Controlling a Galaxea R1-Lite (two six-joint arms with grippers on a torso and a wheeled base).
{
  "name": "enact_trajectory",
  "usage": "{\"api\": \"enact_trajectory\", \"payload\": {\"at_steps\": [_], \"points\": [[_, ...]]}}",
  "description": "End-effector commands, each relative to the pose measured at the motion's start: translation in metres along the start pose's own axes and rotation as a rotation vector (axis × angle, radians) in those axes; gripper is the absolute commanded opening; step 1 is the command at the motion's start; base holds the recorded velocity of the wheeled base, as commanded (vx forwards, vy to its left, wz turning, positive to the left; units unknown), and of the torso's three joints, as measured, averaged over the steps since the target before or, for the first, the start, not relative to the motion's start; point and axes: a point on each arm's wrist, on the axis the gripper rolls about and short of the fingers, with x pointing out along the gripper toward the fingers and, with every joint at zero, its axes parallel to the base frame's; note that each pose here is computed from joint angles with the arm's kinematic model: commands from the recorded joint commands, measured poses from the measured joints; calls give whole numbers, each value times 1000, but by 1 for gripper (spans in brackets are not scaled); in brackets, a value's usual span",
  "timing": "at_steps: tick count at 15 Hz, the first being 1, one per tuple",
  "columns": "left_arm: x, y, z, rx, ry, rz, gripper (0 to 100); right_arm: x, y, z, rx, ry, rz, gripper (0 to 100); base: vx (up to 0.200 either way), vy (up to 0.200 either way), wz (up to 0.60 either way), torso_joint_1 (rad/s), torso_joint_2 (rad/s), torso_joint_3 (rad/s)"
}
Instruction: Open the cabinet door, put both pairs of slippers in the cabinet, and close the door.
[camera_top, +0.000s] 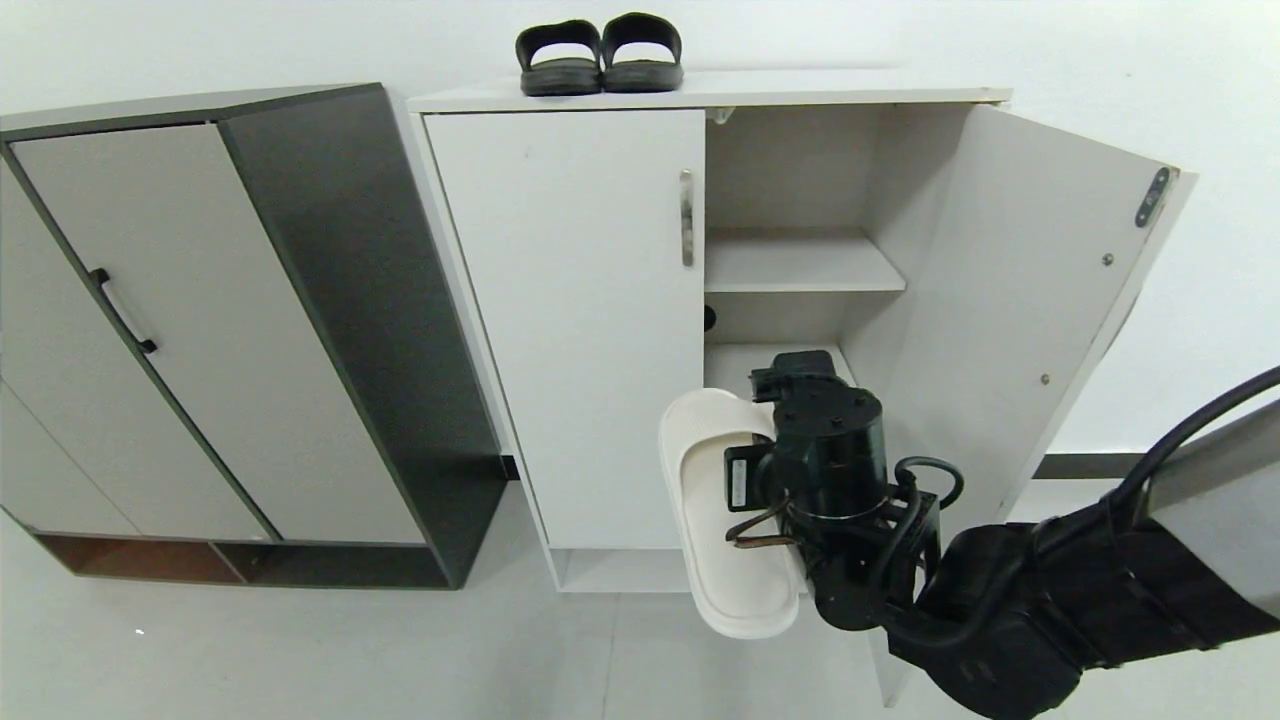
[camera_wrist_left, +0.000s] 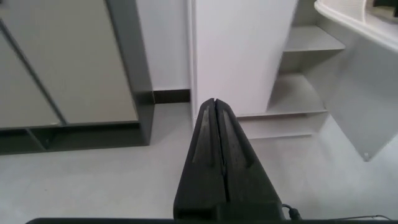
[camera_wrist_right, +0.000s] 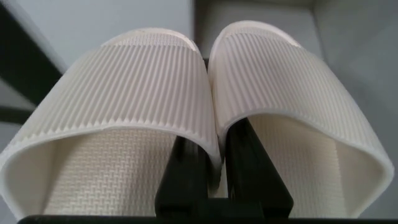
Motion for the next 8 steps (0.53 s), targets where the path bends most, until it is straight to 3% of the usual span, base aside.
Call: {"api": "enact_trajectory", "payload": {"at_steps": [1, 5, 8], "points": [[0, 0, 0, 1, 3, 1, 0, 7, 6, -4, 0, -2, -9, 0, 0, 0, 0, 0, 0, 0], [0, 0, 0, -1, 3, 1, 0, 37, 13, -3, 42, -51, -100, 0, 0, 0, 0, 0, 0, 0], [0, 0, 0, -1, 3, 1, 0, 59, 1, -2, 57, -69, -163, 0, 0, 0, 0, 0, 0, 0]]}}
